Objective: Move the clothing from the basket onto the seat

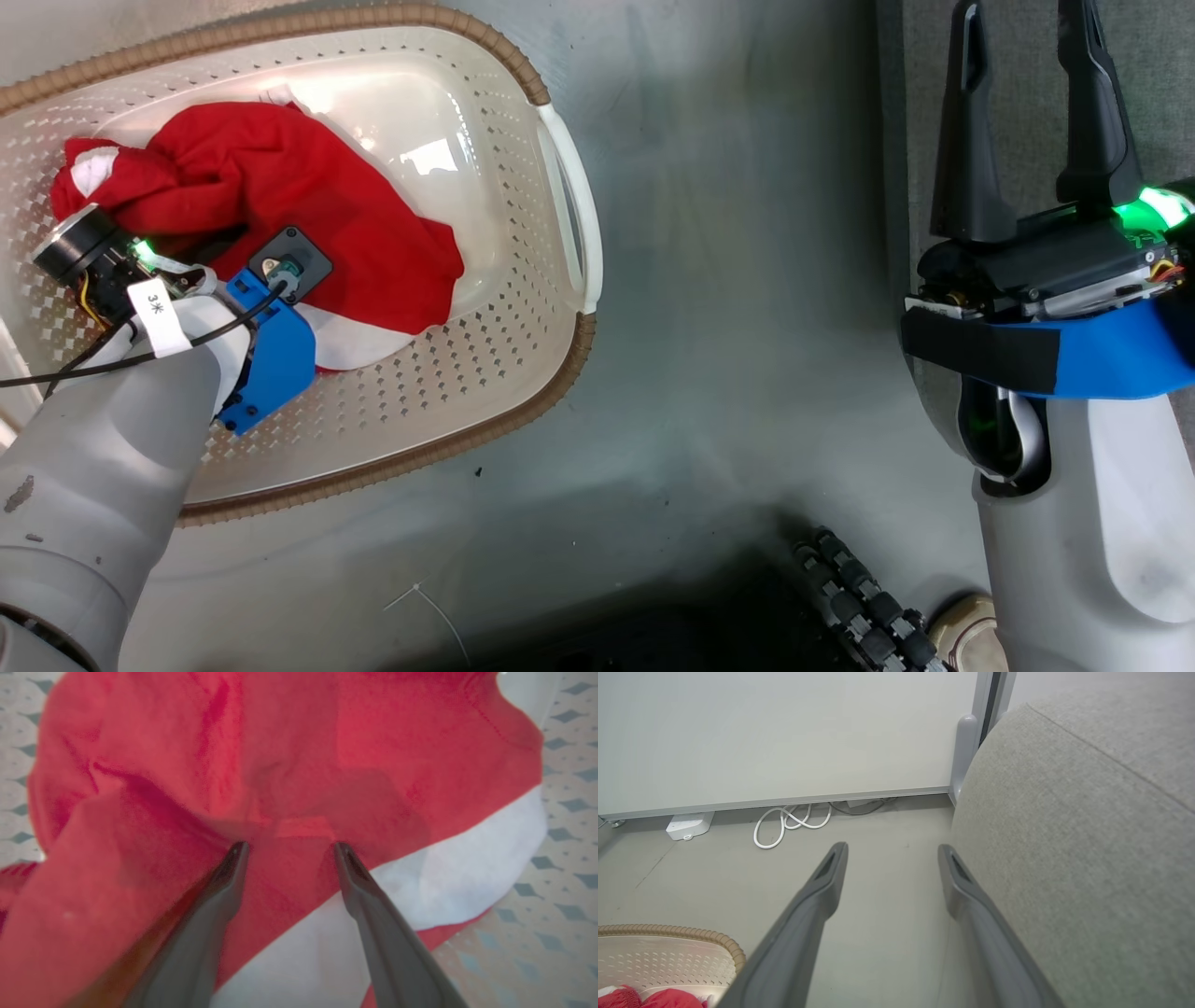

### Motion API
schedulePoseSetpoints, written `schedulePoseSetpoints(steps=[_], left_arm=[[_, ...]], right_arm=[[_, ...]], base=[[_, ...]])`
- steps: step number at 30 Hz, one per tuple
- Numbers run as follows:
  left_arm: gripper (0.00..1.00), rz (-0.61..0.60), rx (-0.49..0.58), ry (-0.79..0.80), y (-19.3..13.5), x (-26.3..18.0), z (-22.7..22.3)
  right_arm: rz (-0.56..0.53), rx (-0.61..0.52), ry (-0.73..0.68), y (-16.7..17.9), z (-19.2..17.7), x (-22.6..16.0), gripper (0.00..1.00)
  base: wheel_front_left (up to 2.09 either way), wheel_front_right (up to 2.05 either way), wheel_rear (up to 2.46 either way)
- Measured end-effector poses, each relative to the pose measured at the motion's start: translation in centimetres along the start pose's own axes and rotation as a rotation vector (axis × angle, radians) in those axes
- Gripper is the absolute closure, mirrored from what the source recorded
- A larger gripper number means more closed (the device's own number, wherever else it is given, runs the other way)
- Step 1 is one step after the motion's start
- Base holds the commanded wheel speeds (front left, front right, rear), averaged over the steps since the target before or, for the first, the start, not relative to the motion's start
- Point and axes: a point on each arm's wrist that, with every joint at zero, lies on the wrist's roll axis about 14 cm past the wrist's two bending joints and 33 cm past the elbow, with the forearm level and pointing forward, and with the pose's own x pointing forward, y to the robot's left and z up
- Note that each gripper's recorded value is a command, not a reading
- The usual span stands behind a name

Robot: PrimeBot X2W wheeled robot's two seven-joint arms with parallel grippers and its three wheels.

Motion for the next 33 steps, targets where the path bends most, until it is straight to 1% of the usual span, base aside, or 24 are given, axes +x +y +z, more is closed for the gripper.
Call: schedulePoseSetpoints(steps=[14,15,16,17,18,27,33], left_arm=[[0.00,-0.001,0.007,0.046,-0.1,0.7,-1.1],[0.16,-0.001,0.009,0.052,-0.1,0.8,-1.1],[0.52,0.001,0.010,0.057,-0.1,0.8,-1.1],[0.80,0.002,0.010,0.061,-0.1,0.8,-1.1],[1.00,0.001,0.010,0.064,-0.2,0.9,-1.1],[1.00,0.005,0.007,0.079,-0.5,0.8,-0.1],[1.00,0.009,0.001,0.044,-1.2,0.3,2.0]], right_arm=[[0.003,-0.008,0.014,0.1,-0.9,0.0,0.00],[0.004,-0.010,0.014,0.1,-0.9,0.0,0.00],[0.004,-0.010,0.015,0.1,-0.9,0.0,0.00],[0.003,-0.010,0.015,0.1,-0.9,0.0,0.00],[0.004,-0.011,0.015,0.1,-0.9,0.0,0.00],[0.003,-0.013,0.011,0.0,-0.6,0.0,0.00],[0.005,-0.007,-0.006,0.2,0.1,0.1,0.00]], base=[[0.00,0.00,0.00],[0.00,0.00,0.00],[0.00,0.00,0.00],[0.00,0.00,0.00],[0.00,0.00,0.00],[0.00,0.00,0.00],[0.00,0.00,0.00]])
